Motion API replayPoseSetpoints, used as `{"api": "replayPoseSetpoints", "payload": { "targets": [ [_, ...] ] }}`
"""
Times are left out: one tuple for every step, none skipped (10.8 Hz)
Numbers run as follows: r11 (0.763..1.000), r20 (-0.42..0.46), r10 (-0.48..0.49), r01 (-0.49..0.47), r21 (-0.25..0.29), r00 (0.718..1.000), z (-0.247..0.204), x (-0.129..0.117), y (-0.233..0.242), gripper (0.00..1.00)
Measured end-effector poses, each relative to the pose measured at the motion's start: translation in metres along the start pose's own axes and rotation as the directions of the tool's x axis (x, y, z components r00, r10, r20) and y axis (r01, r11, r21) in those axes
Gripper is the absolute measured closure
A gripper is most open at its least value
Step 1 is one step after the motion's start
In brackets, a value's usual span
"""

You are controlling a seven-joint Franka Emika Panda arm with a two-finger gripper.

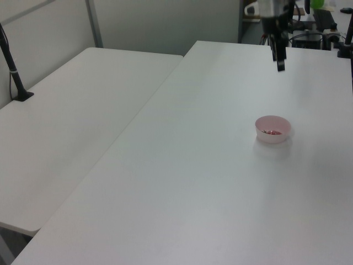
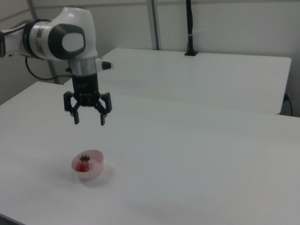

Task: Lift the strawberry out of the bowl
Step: 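Move the open gripper over the pink bowl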

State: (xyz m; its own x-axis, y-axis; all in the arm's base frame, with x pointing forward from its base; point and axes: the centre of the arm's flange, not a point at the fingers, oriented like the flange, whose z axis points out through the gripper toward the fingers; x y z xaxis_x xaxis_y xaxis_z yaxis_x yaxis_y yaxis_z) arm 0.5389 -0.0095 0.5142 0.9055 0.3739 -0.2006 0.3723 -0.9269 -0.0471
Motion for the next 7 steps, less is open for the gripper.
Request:
{"api": "replayPoseSetpoints", "payload": {
  "targets": [
    [1.0, 0.034, -0.021, 0.021, 0.009, 0.999, 0.018, 0.006, -0.01, 0.07],
    [0.999, 0.046, -0.041, 0.041, 0.009, 0.998, 0.033, 0.013, -0.019, 0.13],
    [0.998, 0.05, -0.059, 0.058, 0.006, 0.997, 0.046, 0.02, -0.027, 0.3],
    [0.997, 0.064, -0.072, 0.072, 0.009, 0.995, 0.06, 0.025, -0.033, 0.37],
    [0.996, 0.086, -0.086, 0.085, 0.015, 0.993, 0.074, 0.031, -0.039, 0.41],
    [0.994, 0.107, -0.106, 0.105, 0.02, 0.989, 0.09, 0.041, -0.047, 0.53],
    [0.992, 0.122, -0.126, 0.125, 0.019, 0.984, 0.106, 0.052, -0.054, 0.53]
  ]
}}
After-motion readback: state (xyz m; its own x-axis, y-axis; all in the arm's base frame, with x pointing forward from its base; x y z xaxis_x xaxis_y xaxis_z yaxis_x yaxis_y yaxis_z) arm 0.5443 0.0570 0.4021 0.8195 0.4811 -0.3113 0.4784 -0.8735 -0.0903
